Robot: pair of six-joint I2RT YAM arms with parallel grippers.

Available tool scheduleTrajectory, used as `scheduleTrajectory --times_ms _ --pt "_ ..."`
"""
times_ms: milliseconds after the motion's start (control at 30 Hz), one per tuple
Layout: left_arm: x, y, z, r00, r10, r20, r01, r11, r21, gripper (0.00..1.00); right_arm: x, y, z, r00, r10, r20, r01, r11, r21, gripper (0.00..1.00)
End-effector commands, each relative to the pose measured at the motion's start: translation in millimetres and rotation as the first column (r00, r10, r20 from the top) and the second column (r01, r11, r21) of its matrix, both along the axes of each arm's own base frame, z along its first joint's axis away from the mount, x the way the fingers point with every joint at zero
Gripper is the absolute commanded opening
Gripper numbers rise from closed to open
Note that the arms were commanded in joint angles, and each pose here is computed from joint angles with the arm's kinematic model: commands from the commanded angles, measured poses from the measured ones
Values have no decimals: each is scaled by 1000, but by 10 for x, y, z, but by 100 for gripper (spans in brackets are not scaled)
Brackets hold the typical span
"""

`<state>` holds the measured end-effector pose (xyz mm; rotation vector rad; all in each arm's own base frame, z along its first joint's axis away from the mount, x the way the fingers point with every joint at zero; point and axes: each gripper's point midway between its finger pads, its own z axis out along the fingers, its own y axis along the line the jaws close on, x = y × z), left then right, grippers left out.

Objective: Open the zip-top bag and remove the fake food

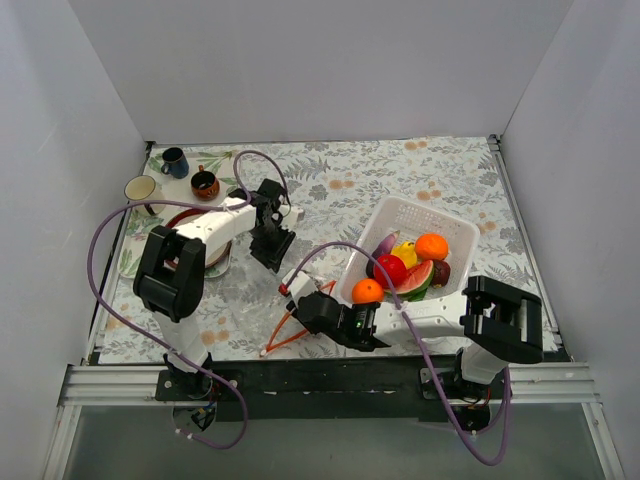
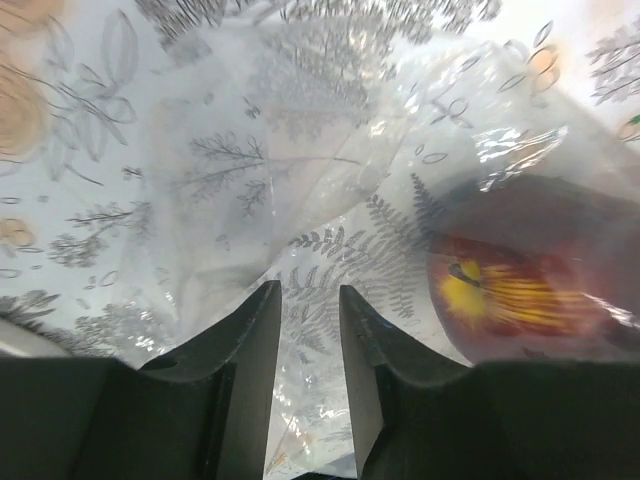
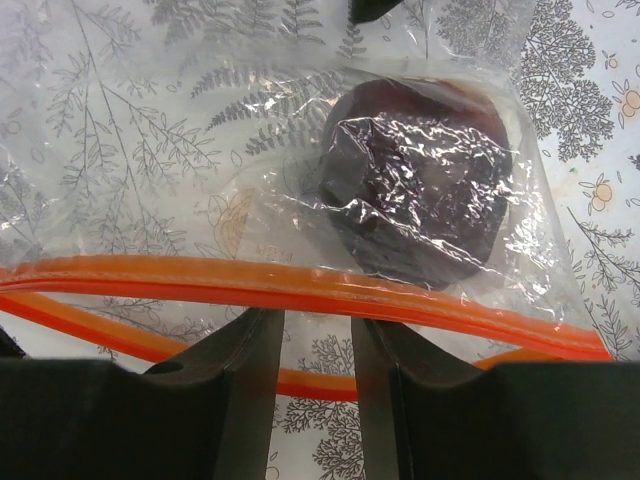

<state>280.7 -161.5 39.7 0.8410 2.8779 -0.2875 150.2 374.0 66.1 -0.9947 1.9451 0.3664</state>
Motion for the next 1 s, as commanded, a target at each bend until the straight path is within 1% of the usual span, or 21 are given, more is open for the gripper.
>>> scheduleTrajectory --times_ms 0,33,133,233,300,367,400,433,500,533,633,833,967 --pt "163 -2 536 995 0 102 2 1000 -21 31 36 182 121 1000 -2 12 2 999 43 42" --pt "212 -30 626 993 7 122 -2 999 -34 33 39 172 108 1000 -5 12 5 999 39 42" --pt "177 -161 721 994 22 103 -12 996 -92 35 45 170 101 1000 -11 12 10 999 37 44" --pt "72 -343 692 998 3 66 6 992 -130 35 64 137 85 1000 -26 17 26 999 26 47" --pt "-1 -407 574 999 -11 43 16 992 -129 34 68 112 73 999 -35 20 35 999 16 49" --pt "-67 -444 461 1000 -14 23 17 993 -119 34 95 82 67 998 -50 27 50 999 5 55" --pt "-46 -474 422 1000 -12 28 15 992 -126 33 100 74 57 998 -54 28 54 999 -1 58" --pt "-40 -478 360 1000 -6 21 9 993 -116 32 106 78 73 998 -57 31 57 998 2 64" --pt "-20 -492 278 1000 -3 20 6 994 -109 28 126 51 66 996 -73 43 74 997 -11 70" --pt "-20 -489 238 1000 -4 14 5 995 -101 27 133 45 84 995 -81 51 82 997 -12 74" --pt "-28 -472 114 1000 -9 2 9 997 -72 27 181 -20 98 989 -120 90 124 992 -32 81" --pt "-91 -449 -58 999 -29 -18 28 999 -43 25 267 -61 105 978 -164 131 173 983 -61 88" --pt "-128 -433 -169 999 -41 -20 41 999 -15 24 289 -79 99 972 -185 144 197 977 -74 90"
